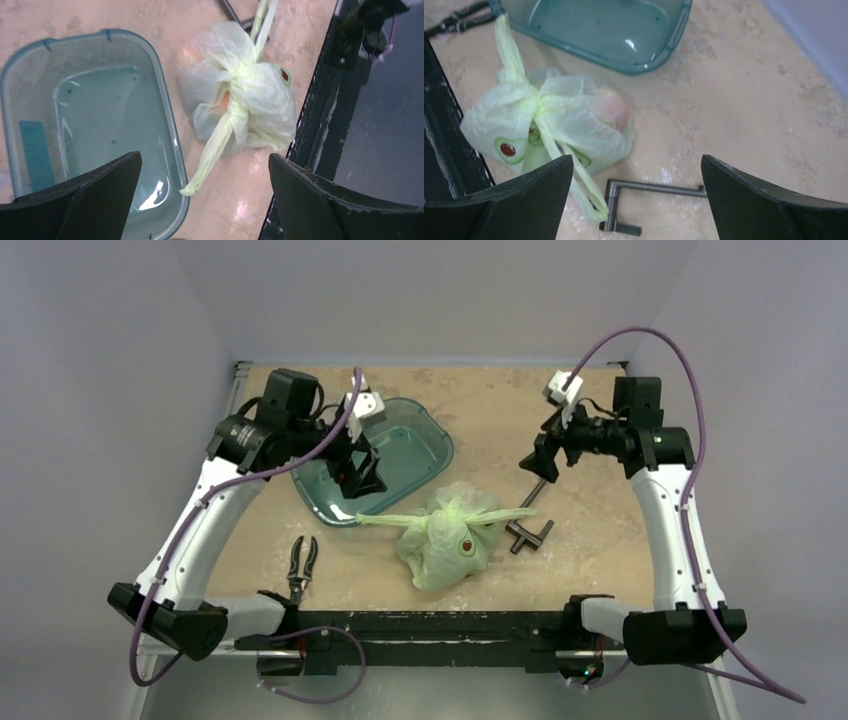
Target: Place the fake fruits into the plastic bag and tie a complex knot
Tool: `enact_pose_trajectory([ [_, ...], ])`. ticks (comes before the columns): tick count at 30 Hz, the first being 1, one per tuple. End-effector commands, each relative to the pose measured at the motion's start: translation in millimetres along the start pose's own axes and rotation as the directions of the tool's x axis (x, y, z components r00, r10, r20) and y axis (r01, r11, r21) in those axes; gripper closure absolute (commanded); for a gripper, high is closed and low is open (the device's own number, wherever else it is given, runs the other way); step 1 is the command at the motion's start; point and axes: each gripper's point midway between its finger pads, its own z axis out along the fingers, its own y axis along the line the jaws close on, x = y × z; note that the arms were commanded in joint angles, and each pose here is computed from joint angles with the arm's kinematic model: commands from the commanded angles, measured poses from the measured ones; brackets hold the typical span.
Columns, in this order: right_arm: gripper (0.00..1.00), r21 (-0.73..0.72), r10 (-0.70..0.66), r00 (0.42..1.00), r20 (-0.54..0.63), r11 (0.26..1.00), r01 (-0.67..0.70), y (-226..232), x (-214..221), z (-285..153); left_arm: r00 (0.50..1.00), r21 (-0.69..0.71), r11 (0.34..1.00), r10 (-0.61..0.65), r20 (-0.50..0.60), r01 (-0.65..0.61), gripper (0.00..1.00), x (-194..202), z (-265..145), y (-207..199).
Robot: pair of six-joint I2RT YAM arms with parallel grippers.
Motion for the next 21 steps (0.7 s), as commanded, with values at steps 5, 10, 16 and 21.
enact_pose_trajectory([
  [5,0.01,0.097,0.303,0.911,0.278,0.935,-0.341,-84.9,-83.4,16.3,0.918,-0.145,0.907,-0.381,0.113,0.395,0.00,-63.3,-41.2,66.6],
  [10,0.01,0.224,0.458,0.839,0.294,0.820,-0.526,-150.6,-35.3,15.9,0.809,-0.292,0.756,-0.529,0.256,0.586,0.00,-42.7,-89.7,138.9],
  [16,0.01,0.403,0.506,0.846,0.170,0.747,-0.528,-198.5,66.3,-3.4,0.604,-0.407,0.467,-0.724,0.332,0.785,0.00,43.9,-138.6,205.0],
  [21,0.01,0.454,0.518,0.847,0.120,0.730,-0.511,-200.5,100.1,-12.8,0.576,-0.523,0.357,-0.741,0.346,0.774,0.00,103.9,-163.4,227.2],
])
